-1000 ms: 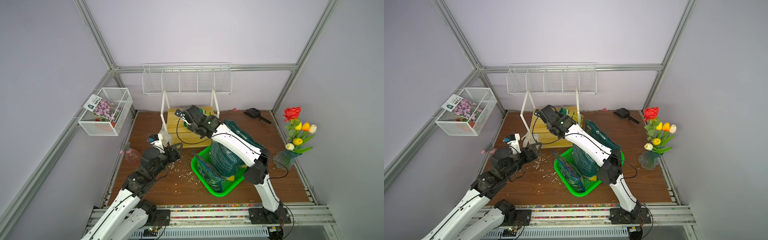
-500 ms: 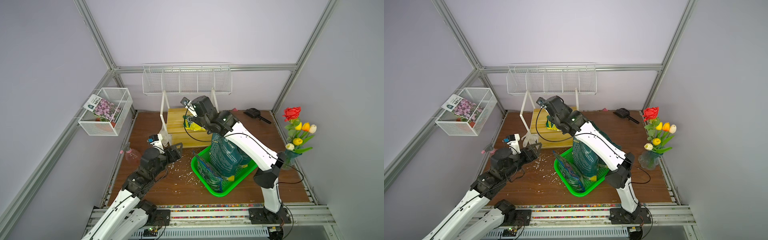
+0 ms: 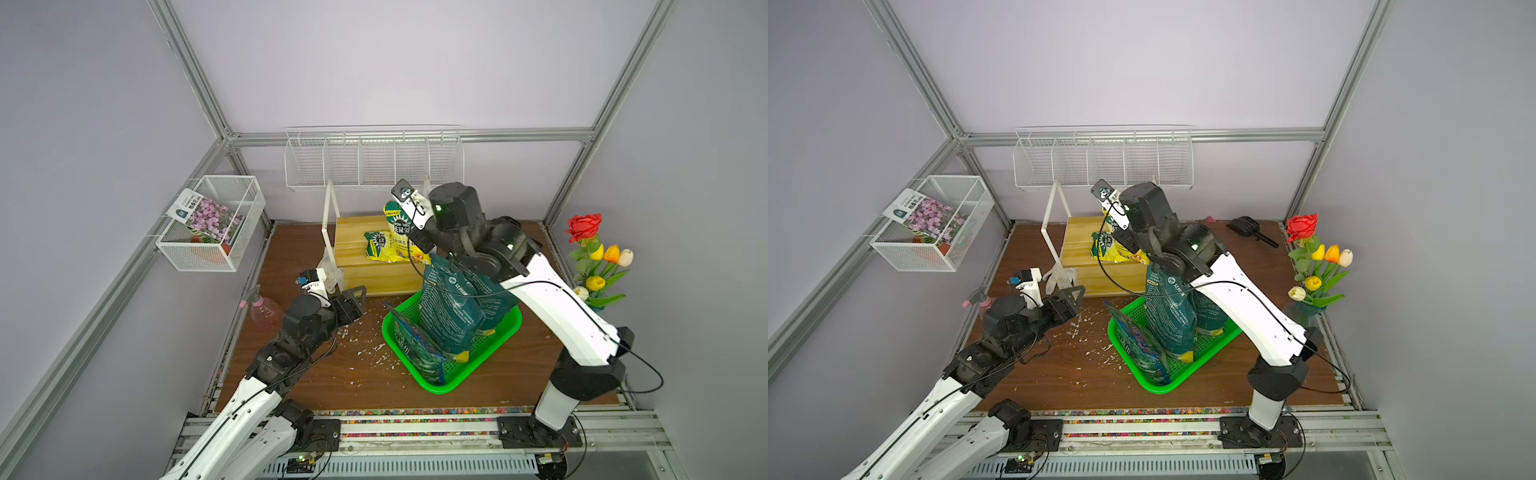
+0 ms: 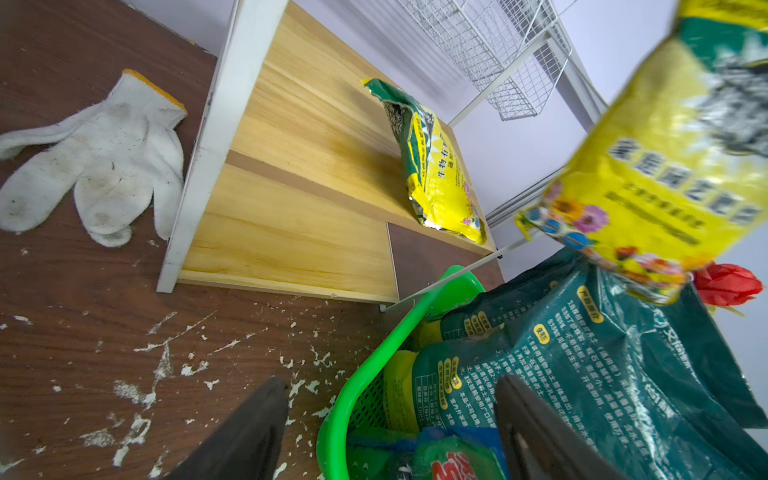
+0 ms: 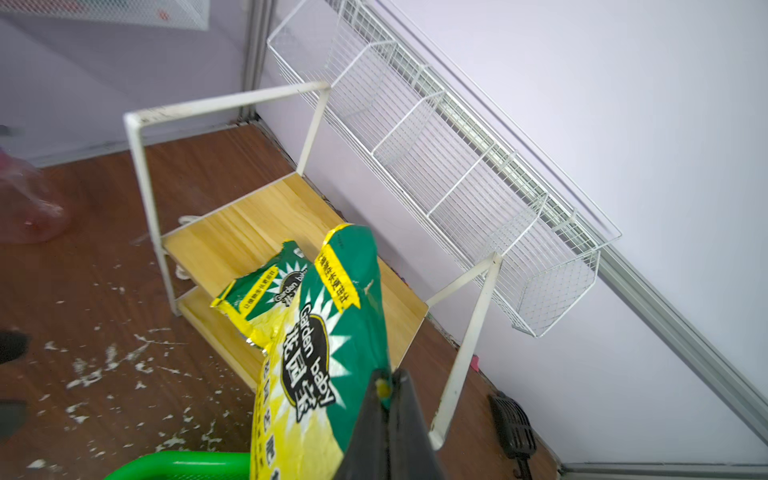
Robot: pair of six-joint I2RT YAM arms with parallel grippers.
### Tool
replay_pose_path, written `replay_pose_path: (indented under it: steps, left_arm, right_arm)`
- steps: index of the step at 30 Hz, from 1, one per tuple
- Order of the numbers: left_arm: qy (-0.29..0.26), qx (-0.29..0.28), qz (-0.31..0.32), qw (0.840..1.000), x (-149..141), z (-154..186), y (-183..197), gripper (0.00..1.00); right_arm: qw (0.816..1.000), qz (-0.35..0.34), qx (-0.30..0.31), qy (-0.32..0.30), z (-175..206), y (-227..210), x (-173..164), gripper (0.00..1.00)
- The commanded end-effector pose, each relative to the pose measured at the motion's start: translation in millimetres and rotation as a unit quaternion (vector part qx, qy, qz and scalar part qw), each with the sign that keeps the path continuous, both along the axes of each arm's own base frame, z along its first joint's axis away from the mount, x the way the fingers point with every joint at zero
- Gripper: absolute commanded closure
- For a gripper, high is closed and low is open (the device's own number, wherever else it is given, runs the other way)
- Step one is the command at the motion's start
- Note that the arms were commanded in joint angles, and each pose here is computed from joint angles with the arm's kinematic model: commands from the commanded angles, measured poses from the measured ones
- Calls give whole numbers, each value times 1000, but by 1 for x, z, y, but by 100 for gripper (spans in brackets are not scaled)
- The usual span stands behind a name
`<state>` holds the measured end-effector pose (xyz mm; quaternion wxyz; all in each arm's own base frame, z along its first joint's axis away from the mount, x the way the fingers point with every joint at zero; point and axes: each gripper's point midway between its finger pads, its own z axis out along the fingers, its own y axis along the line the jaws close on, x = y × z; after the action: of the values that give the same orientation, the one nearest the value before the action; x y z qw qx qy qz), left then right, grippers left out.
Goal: Take down the fertilizer bag from the shelf
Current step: Pick up the fertilizer bag from the shelf, then place the fertilizer bag in the storage box.
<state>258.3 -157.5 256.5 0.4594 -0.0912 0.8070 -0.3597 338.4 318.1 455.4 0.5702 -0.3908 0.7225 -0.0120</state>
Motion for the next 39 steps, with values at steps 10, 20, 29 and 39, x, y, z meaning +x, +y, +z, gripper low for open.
replay_pose_path:
  steps: [10, 20, 29, 39]
  left_arm:
    - [13, -7, -13, 1000, 10, -3, -12, 18]
    - [13, -13, -14, 1000, 18, 4, -18, 18]
    - [22, -29, -13, 999, 22, 4, -22, 18]
    - [30, -27, -9, 999, 20, 0, -20, 18]
  right_arm:
    - [983, 98, 152, 28, 35, -37, -95, 100]
    - [972, 136, 160, 110, -20, -64, -143, 100]
    - [965, 101, 171, 170, -74, -71, -151, 100]
    - [957, 107, 129, 236, -148, -50, -160, 100]
